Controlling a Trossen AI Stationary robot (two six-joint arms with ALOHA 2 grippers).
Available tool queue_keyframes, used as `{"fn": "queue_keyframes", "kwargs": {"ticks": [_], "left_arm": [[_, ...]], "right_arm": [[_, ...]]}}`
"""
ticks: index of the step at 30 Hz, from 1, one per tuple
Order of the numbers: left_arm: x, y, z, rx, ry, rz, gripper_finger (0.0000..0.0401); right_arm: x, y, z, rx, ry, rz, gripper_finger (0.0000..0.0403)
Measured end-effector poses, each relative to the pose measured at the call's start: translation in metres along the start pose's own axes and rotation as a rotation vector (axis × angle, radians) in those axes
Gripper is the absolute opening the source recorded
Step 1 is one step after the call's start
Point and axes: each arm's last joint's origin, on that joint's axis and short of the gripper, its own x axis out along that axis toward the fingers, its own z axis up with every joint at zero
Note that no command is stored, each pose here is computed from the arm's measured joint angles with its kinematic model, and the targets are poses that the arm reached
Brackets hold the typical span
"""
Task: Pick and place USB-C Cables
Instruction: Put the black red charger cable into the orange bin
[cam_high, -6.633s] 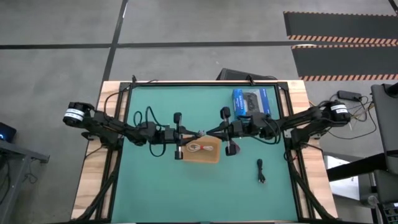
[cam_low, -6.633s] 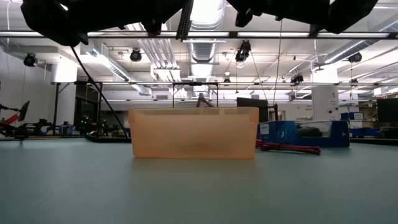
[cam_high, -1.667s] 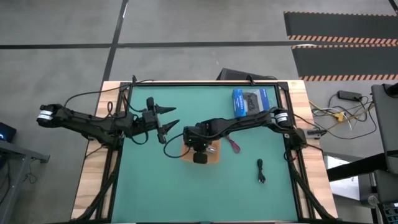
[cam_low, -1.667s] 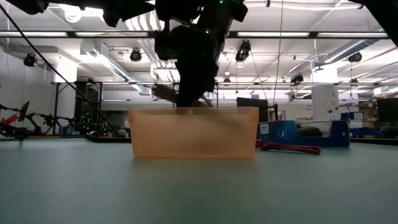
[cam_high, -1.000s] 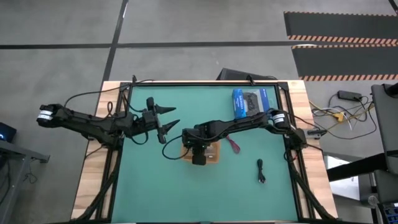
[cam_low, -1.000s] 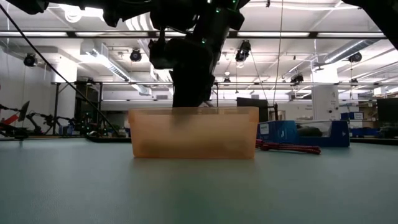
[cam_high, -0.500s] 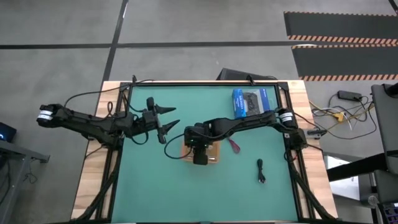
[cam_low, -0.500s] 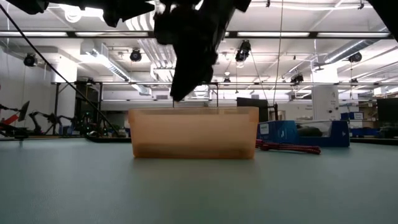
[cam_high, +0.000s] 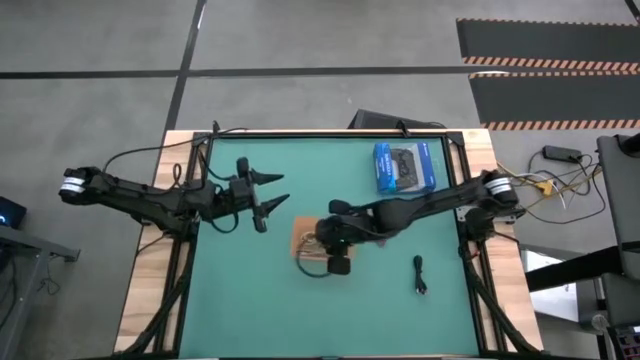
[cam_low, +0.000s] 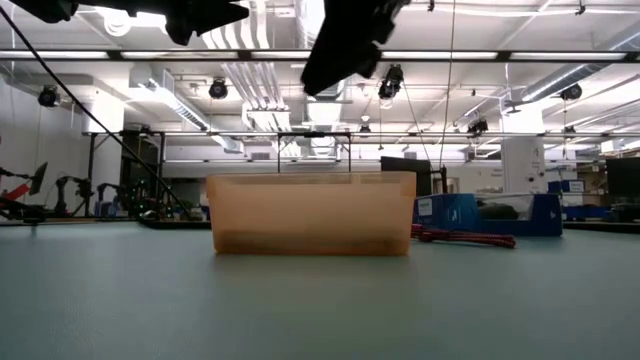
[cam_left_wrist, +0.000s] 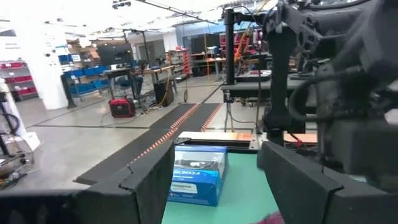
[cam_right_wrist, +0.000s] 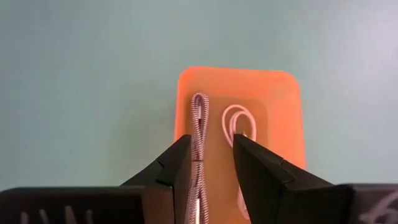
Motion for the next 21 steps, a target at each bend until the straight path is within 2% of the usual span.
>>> {"fn": "queue_keyframes", "kwargs": {"ticks": [7,14,21], "left_arm": [[0.000,-0.001,0.000,-0.024,-0.002,-0.022,0.0226],[0.003,-0.004,-0.004,-0.042,0.021,-0.027,0.0226],[0.007,-0.007,-0.008,-0.056,0.044,-0.032,0.0226]], "right_arm": [[-0.021,0.002,-0.034,0.032,-0.172,-0.056,0.0111],[-0.037,-0.007,-0.066,0.074,-0.361,-0.044,0.0107],[-0.042,-0.015,-0.106,0.124,-0.369,-0.121,0.0109]]}}
